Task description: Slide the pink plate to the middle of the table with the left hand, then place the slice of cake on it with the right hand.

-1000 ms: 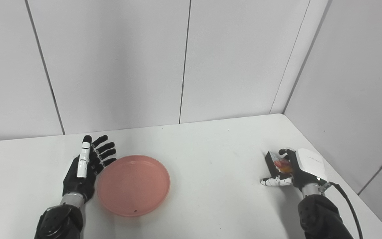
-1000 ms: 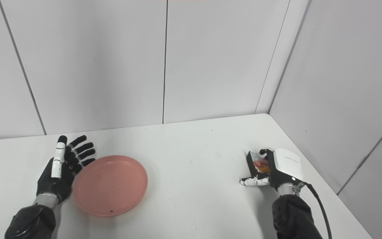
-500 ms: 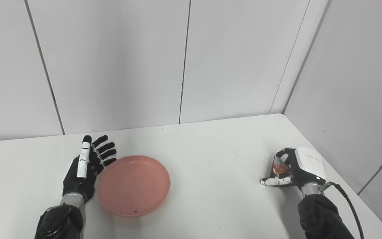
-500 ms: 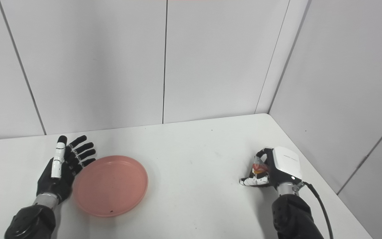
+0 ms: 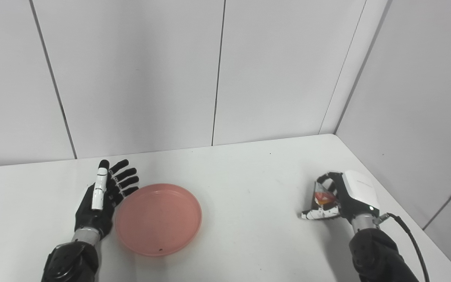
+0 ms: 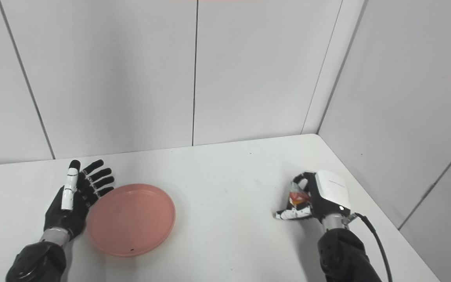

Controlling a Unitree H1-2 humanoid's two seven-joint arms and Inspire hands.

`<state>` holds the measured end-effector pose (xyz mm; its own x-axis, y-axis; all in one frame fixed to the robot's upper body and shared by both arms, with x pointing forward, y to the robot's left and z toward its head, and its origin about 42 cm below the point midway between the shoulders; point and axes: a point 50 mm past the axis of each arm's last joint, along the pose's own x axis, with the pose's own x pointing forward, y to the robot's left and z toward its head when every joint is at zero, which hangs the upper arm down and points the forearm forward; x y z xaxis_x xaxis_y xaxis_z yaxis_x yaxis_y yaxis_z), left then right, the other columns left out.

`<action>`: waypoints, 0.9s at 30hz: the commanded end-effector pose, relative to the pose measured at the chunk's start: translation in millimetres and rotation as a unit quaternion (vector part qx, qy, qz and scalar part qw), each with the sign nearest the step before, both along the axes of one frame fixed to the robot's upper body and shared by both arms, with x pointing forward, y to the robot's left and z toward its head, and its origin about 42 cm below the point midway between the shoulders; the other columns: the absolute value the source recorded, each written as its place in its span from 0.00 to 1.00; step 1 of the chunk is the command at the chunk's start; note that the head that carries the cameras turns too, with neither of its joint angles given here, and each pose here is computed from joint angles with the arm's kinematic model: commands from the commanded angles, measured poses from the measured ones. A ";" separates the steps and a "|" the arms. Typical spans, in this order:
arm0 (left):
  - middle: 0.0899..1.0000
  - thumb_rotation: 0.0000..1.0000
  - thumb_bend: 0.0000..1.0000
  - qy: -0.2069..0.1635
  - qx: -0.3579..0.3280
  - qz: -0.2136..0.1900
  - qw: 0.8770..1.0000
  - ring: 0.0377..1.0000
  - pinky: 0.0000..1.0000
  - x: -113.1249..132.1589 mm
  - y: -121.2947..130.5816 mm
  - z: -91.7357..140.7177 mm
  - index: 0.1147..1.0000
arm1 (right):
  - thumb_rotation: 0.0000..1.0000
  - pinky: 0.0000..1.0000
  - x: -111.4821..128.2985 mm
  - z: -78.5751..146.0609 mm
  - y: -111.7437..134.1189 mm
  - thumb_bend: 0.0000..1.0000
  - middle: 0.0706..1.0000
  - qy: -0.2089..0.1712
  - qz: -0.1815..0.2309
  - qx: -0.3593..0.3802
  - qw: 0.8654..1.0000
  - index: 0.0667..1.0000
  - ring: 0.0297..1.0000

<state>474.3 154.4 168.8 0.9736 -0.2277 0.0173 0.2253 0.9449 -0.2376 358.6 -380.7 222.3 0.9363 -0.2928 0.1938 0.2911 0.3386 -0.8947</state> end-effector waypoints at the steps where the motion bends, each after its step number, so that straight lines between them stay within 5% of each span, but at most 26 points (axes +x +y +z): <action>1: 0.70 0.93 0.62 0.029 0.001 -0.005 1.000 0.70 0.64 -3.8 -5.7 -13.4 0.71 | 0.23 0.19 3.4 35.9 3.3 0.87 0.28 -0.056 0.026 -0.021 0.998 0.53 0.23; 14: 0.68 0.91 0.64 0.034 -0.005 -0.006 0.999 0.67 0.63 -4.8 -18.2 -18.5 0.72 | 0.15 0.18 -5.6 114.7 74.7 0.86 0.31 -0.159 0.138 -0.044 0.977 0.54 0.23; 20: 0.69 0.90 0.64 0.039 -0.006 -0.010 0.999 0.68 0.64 -3.7 -28.9 -23.6 0.72 | 0.17 0.18 9.9 115.9 93.7 0.85 0.30 -0.156 0.187 -0.030 0.969 0.55 0.23; 27: 0.68 0.89 0.63 0.044 -0.001 -0.014 0.999 0.67 0.64 -2.9 -42.1 -27.2 0.69 | 0.20 0.16 45.6 91.3 122.7 0.83 0.27 -0.135 0.263 -0.022 0.955 0.55 0.20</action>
<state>478.7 115.7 165.4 0.9649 -0.2611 0.0280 0.2592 0.9298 -0.2612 400.6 -272.5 285.5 0.9300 0.1418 0.3390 0.2457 0.4459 -0.8607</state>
